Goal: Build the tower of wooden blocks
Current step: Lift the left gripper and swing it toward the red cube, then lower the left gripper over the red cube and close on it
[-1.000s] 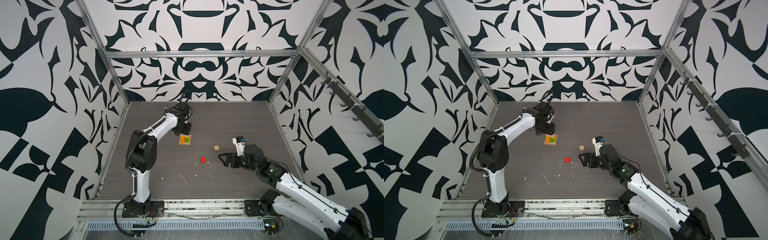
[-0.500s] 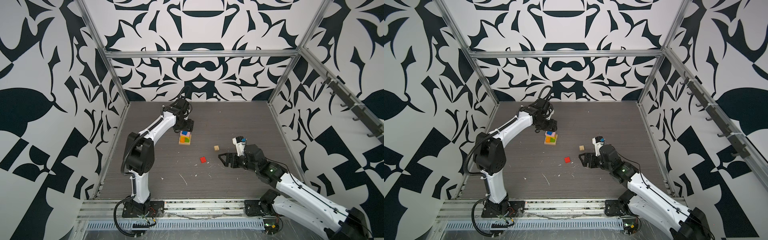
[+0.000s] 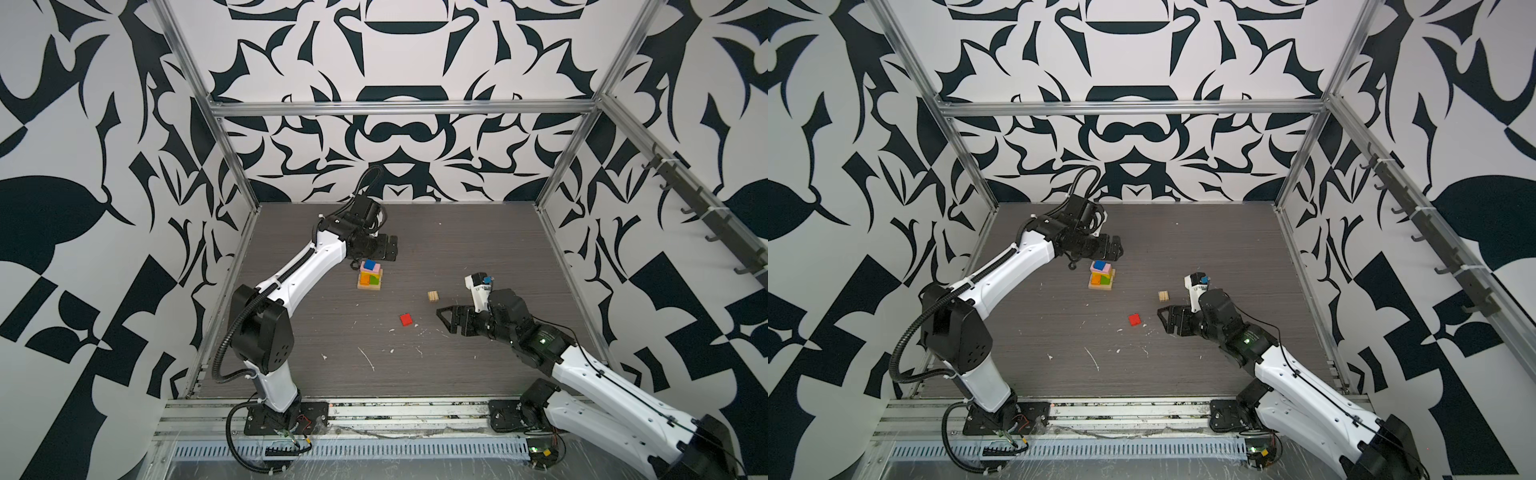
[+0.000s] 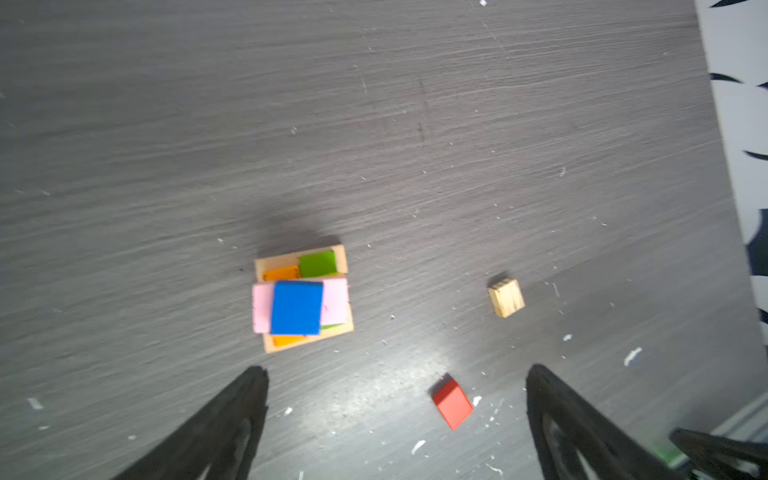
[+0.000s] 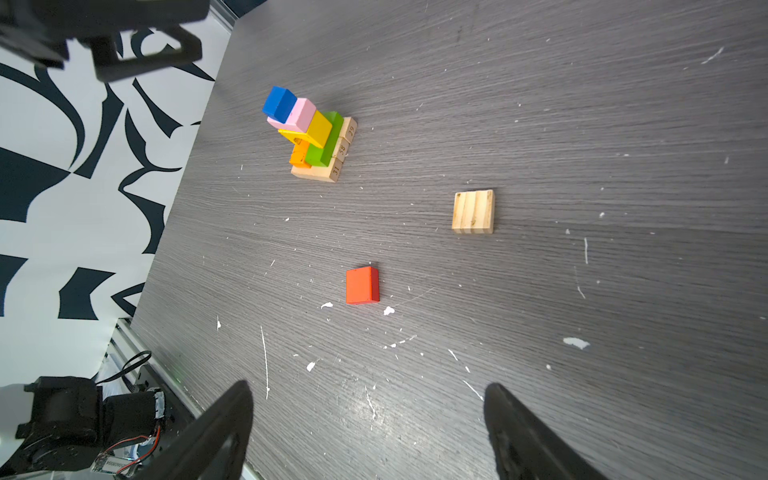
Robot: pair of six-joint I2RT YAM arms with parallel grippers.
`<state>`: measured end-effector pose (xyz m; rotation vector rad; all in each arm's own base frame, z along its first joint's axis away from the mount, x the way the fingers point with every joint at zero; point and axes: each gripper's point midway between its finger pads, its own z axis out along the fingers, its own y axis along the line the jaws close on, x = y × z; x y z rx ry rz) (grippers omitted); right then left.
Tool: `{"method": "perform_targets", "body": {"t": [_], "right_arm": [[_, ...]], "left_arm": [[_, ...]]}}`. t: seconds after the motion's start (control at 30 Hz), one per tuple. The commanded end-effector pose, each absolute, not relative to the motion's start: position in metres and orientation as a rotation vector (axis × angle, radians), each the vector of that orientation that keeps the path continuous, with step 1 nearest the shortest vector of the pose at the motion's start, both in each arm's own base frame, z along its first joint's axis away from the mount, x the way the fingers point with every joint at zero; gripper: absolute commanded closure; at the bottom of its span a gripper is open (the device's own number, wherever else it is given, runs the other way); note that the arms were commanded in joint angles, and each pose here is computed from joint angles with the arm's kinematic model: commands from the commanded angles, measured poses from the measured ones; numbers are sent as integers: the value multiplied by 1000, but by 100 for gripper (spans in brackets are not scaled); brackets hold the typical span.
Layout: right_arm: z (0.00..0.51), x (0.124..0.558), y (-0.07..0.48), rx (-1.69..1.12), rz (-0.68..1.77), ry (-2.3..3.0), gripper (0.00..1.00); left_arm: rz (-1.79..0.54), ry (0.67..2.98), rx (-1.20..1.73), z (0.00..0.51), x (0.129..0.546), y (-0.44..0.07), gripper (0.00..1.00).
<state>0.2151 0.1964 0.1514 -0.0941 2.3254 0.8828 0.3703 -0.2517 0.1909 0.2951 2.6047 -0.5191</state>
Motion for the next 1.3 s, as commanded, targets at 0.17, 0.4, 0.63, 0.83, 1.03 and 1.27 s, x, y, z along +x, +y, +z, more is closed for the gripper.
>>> {"method": "perform_targets", "body": {"t": [0.17, 0.4, 0.63, 0.83, 1.03, 1.27], "right_arm": [[166, 221, 200, -94, 899, 2266, 9], [160, 222, 201, -79, 914, 2265, 9], [154, 220, 200, -66, 922, 2268, 9], [153, 219, 200, -61, 932, 2263, 9], [153, 218, 199, -59, 935, 2258, 9], [151, 215, 194, -51, 922, 2260, 9]], "left_arm": [[-704, 2597, 217, 201, 332, -268, 1], [-674, 2679, 85, 178, 305, -261, 8], [-642, 2783, -4, 145, 279, -262, 14], [-600, 2845, -53, 115, 261, -280, 19], [-546, 2914, -33, 87, 252, -305, 24], [-441, 2973, -37, 60, 248, -313, 30]]}}
